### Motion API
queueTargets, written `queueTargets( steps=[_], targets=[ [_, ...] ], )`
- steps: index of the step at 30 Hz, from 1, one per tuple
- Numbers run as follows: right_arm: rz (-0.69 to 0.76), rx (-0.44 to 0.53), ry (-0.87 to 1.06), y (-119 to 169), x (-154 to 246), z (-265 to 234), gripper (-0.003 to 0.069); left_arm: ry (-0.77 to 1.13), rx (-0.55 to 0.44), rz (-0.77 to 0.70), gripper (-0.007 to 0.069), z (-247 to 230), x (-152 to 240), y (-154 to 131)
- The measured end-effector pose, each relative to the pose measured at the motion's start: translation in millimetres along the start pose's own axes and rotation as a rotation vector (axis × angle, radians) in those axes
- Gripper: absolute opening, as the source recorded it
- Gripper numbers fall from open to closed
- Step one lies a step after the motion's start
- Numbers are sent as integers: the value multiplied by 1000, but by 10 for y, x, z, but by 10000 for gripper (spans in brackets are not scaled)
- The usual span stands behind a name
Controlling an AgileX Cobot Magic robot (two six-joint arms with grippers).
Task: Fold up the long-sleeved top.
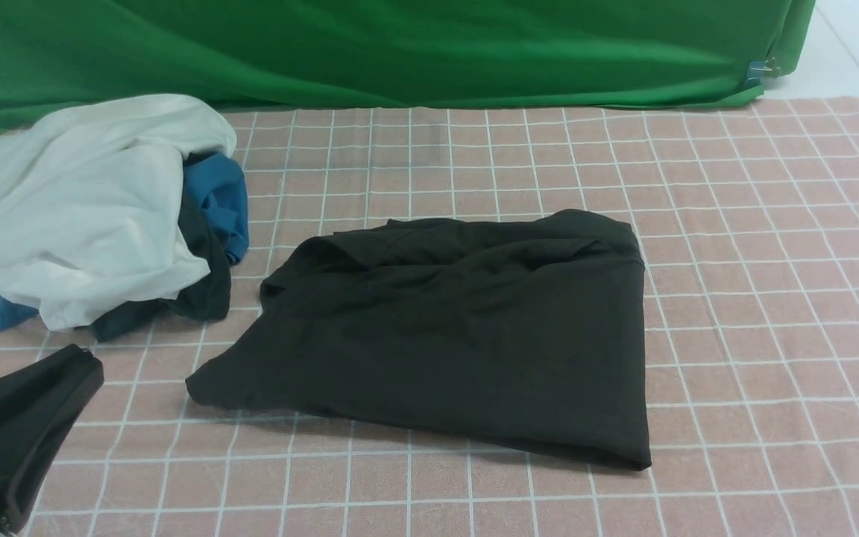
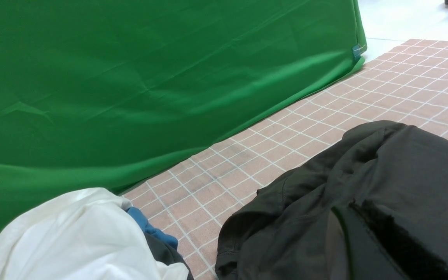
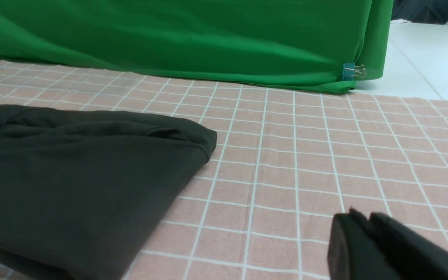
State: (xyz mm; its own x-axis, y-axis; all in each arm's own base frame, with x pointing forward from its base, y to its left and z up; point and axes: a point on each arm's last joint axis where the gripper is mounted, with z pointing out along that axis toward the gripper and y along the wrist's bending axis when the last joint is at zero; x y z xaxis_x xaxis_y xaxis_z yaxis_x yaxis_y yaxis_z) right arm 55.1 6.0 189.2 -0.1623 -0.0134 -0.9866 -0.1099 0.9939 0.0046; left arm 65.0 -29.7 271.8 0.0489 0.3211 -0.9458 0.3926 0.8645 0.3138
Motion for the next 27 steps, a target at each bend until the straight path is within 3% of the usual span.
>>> queueTargets(
  steps=[18,21,27],
  targets=[
    [3,0,0,0,0,0,137,-1,-9,12,18,2,5,7],
    [3,0,0,0,0,0,147,-18,-71,-24,18,15,49,42],
    [3,0,0,0,0,0,158,26,-300,-174,18,-39,365,111]
  ],
)
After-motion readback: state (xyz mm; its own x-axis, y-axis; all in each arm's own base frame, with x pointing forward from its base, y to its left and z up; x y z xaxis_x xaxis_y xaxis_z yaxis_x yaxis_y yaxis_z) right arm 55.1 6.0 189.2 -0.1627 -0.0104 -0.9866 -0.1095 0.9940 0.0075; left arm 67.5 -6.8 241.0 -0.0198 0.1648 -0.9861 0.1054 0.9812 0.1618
